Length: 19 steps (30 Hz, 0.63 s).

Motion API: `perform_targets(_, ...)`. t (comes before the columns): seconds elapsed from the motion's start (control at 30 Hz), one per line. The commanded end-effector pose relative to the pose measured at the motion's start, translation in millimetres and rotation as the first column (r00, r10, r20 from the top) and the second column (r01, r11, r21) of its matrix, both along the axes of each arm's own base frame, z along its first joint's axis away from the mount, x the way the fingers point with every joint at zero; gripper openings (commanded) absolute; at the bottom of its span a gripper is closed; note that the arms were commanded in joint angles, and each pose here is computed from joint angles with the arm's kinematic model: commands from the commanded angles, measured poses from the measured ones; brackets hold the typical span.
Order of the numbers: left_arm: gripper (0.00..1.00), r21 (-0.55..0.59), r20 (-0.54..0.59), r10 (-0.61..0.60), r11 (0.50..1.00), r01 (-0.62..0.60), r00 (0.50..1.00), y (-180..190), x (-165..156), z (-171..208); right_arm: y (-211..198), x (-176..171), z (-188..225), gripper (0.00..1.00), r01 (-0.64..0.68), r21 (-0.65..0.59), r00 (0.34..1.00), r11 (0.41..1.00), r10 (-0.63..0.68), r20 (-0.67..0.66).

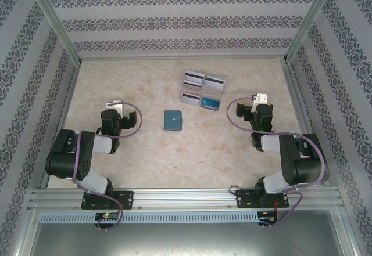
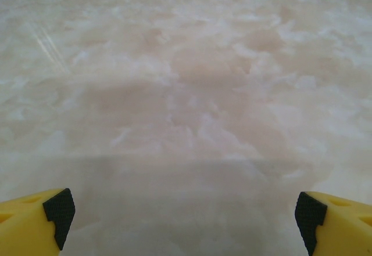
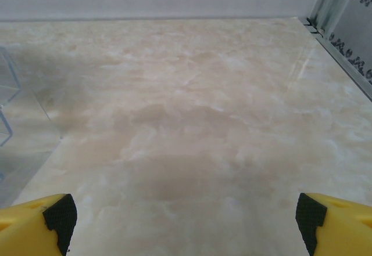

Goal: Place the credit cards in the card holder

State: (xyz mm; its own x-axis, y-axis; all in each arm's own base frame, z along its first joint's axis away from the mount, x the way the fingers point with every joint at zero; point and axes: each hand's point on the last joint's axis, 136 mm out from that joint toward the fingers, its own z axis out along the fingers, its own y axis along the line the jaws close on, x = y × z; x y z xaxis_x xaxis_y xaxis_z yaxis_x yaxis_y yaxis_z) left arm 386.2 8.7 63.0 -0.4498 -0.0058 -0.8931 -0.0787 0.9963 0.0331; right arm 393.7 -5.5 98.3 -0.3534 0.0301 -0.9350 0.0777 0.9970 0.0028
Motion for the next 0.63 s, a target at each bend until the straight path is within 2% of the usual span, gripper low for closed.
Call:
perform_targets(0.0,0.99,0.000,0.069,-0.032,0.999,0.032,0.997,-1.2,12.4,20.5,4.8,3.4,6.5,0.98,-0.041,0.005,0.999,0.999,0.041,0.035)
perform_targets(0.6,0.99,0.001,0.068,-0.033,0.999,0.033,0.997,-1.1,12.5,20.1,5.1,3.4,7.0,0.98,-0.042,0.005,0.998,0.999,0.042,0.037)
